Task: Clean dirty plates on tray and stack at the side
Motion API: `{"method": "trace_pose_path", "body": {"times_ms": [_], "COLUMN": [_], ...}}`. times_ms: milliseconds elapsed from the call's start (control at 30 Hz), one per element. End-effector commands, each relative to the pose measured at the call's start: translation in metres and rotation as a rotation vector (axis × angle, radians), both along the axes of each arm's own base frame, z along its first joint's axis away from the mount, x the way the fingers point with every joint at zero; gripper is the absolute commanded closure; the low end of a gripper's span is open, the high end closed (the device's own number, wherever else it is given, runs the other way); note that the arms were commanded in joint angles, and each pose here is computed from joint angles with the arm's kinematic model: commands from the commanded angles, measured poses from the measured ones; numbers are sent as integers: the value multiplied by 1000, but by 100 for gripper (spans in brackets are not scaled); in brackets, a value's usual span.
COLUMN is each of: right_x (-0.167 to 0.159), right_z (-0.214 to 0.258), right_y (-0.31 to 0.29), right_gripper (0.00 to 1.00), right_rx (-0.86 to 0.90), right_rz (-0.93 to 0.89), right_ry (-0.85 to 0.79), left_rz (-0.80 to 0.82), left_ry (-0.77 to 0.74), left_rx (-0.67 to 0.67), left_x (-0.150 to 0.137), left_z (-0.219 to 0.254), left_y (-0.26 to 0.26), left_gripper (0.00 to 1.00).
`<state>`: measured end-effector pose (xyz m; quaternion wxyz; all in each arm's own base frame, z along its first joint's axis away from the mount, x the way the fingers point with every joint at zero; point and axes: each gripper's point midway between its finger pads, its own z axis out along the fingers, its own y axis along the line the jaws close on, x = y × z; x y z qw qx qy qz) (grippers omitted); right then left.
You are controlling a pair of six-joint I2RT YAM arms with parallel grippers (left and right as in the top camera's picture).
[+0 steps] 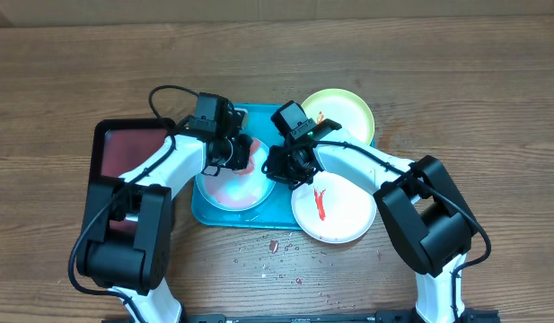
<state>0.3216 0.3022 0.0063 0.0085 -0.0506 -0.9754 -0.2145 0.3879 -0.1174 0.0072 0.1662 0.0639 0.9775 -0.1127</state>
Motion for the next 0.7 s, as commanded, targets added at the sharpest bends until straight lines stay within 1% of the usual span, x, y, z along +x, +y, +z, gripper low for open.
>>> {"method": "trace_pose_path", "body": {"times_ms": [0,100,133,200,300,367,400,467,500,600,667], "right_x": [-4,-4,-4,-4,-4,-4,-4,-4,-4,-4,-3], "right_z": [-7,-7,-7,-7,-7,-7,-7,-7,-7,-7,-7], "right_y": [-2,-2,-2,-2,-2,-2,-2,-2,-2,-2,-2], "right_gripper": [96,96,96,96,96,96,96,96,96,96,90], "right_rx": [-18,-18,-17,-17,-17,-17,-17,-18,-18,-17,-16], "right_rz": [2,1,1,1,1,1,1,1,1,1,-2], "right_ry": [10,10,10,10,10,10,10,11,10,10,9], "left_rz": [325,304,280,215,33,-82,-136,-149,-131,-10,45], "left_ry": [27,140,227,332,432,449,446,433,422,384,351], "left_rx": [288,315,293,228,48,-89,-161,-193,-180,-84,-37], "left_x": [-6,-33,-53,-75,-99,-106,-108,-103,-98,-72,-55], "left_z": [-13,-19,-23,-25,-21,-13,-8,-3,-1,9,23], "left_y": [68,70,65,52,17,-7,-19,-25,-23,-7,2], "left_gripper": [96,96,96,96,96,96,96,96,96,96,96]}}
